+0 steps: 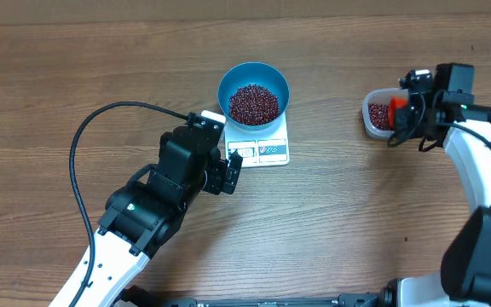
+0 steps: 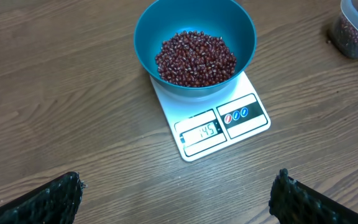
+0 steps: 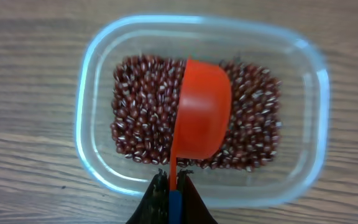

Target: Scoop item into bowl and weigh 150g on scale

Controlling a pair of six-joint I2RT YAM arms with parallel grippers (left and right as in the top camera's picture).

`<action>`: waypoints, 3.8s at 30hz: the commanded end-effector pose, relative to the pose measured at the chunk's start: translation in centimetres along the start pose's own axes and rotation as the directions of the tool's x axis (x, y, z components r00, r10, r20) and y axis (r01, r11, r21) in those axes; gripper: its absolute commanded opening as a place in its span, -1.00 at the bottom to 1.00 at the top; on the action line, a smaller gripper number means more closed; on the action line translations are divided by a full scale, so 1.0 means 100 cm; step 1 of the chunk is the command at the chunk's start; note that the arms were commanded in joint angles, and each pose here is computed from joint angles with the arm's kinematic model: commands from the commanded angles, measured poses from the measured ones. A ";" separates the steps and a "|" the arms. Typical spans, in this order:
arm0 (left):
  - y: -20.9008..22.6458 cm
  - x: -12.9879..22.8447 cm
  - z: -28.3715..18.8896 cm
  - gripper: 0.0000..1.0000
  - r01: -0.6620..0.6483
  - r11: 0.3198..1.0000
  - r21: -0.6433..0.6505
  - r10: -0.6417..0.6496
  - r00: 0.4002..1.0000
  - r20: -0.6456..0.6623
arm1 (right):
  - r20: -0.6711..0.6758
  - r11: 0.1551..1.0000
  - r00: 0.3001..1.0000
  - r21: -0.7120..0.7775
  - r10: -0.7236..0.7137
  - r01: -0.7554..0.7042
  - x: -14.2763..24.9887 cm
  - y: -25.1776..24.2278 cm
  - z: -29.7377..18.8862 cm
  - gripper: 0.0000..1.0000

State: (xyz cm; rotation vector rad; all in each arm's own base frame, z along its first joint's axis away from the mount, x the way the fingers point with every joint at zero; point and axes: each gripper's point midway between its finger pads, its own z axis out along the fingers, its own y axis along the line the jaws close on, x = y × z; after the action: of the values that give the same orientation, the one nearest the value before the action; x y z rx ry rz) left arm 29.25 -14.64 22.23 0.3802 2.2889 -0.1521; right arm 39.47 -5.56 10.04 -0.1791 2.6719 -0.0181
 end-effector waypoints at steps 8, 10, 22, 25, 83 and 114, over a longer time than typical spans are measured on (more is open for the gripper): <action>0.000 0.001 0.002 0.99 -0.002 1.000 -0.010 0.002 1.000 -0.004 | -0.044 0.995 0.999 -0.099 -0.001 -0.003 0.011 0.014 0.025 -0.93; 0.000 0.001 0.002 0.99 -0.002 1.000 -0.010 0.002 1.000 -0.004 | -0.038 0.993 0.999 -0.119 0.000 -0.005 0.010 0.018 0.025 -0.93; 0.000 0.001 0.002 0.99 -0.003 1.000 -0.010 0.003 1.000 -0.003 | 0.000 0.970 1.000 -0.244 0.013 -0.012 0.003 0.039 0.021 -0.93; 0.000 0.001 0.002 0.98 -0.002 1.000 -0.010 0.002 1.000 -0.004 | -0.005 0.969 1.000 -0.246 0.017 -0.018 0.004 0.039 0.021 -0.93; 0.000 0.001 0.002 0.98 -0.003 1.000 -0.010 0.003 1.000 -0.003 | 0.185 0.758 0.913 -0.629 0.363 -0.174 -0.025 0.018 -0.081 -0.93; 0.000 0.001 0.002 0.99 -0.003 1.000 -0.010 0.003 1.000 -0.004 | 0.229 0.612 0.957 -0.787 0.176 0.076 -0.068 0.160 -0.098 -0.93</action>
State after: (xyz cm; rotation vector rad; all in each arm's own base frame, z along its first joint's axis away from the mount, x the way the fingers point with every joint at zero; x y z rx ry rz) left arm 29.25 -14.64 22.22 0.3803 2.2892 -0.1519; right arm 38.88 8.86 19.87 -0.3073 2.2050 1.1747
